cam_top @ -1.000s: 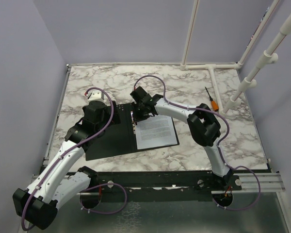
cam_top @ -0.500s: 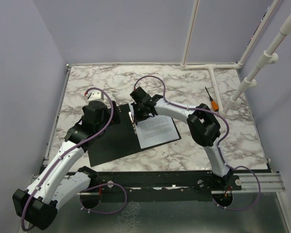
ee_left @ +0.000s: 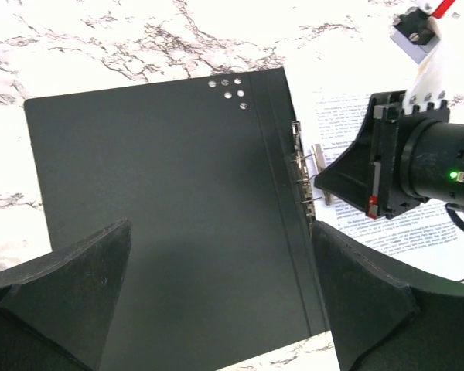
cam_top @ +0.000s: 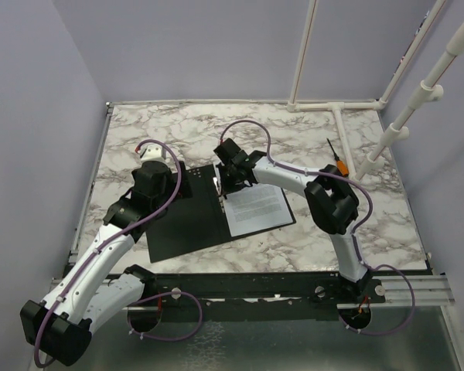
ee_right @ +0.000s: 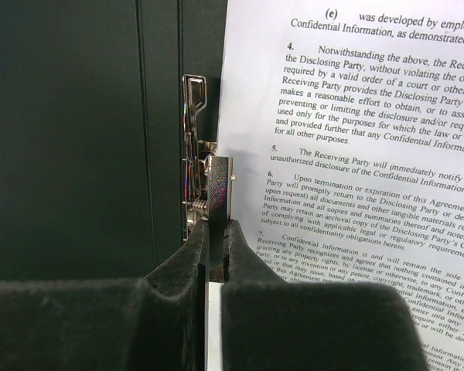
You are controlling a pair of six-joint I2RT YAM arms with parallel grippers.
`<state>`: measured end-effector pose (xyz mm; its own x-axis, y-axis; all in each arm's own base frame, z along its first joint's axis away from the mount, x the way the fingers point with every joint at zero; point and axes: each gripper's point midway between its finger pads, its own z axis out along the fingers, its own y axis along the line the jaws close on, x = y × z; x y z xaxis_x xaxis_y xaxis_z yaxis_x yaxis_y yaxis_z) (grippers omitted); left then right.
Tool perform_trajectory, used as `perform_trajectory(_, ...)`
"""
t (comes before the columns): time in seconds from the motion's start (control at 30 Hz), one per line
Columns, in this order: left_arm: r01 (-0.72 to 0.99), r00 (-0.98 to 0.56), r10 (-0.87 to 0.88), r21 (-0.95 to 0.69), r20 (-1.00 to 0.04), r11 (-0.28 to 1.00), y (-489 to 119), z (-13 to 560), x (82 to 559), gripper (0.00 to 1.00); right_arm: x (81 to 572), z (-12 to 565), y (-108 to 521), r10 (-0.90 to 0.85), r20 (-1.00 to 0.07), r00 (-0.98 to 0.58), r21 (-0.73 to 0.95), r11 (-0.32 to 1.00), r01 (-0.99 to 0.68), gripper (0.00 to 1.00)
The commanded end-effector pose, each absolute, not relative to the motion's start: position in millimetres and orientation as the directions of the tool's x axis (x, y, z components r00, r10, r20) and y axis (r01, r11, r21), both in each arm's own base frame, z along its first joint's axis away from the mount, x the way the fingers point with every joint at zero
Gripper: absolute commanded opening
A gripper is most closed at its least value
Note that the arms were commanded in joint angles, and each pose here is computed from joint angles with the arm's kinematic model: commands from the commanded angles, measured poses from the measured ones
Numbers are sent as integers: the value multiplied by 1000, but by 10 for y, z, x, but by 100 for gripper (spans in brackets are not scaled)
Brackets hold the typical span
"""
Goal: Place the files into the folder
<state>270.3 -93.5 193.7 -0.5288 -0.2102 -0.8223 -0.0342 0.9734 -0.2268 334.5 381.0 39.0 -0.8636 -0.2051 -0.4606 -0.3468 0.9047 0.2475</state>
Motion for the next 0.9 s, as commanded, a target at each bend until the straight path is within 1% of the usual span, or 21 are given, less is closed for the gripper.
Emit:
perform_trajectory(0.0,-25,-555,-201,-225,-807,974,-952,1853,2675,99,3431,540,3533,-210,-477,-854,223,910,-348,1)
perform_trajectory(0.13,-25,-566,-209,-237,-798,971,-981,1824,2675,99,3476,563,3360,-205,-478,-854,217,915,-341,1)
perform_trajectory(0.2,-19,-576,-214,-249,-789,968,-1015,1802,2675,99,3448,580,3330,-214,-467,-858,240,903,-356,1)
perform_trajectory(0.37,-15,-612,-237,-289,-754,957,-1111,1700,2659,99,3408,560,3180,-248,-452,-857,229,896,-381,1)
perform_trajectory(0.73,-88,-669,-322,-358,-670,930,-1230,1315,2646,96,3256,486,3116,-314,-416,-853,247,864,-439,1)
perform_trajectory(0.87,-101,-705,-352,-404,-616,909,-1347,1100,2631,96,3217,432,3097,-320,-403,-857,248,864,-439,1)
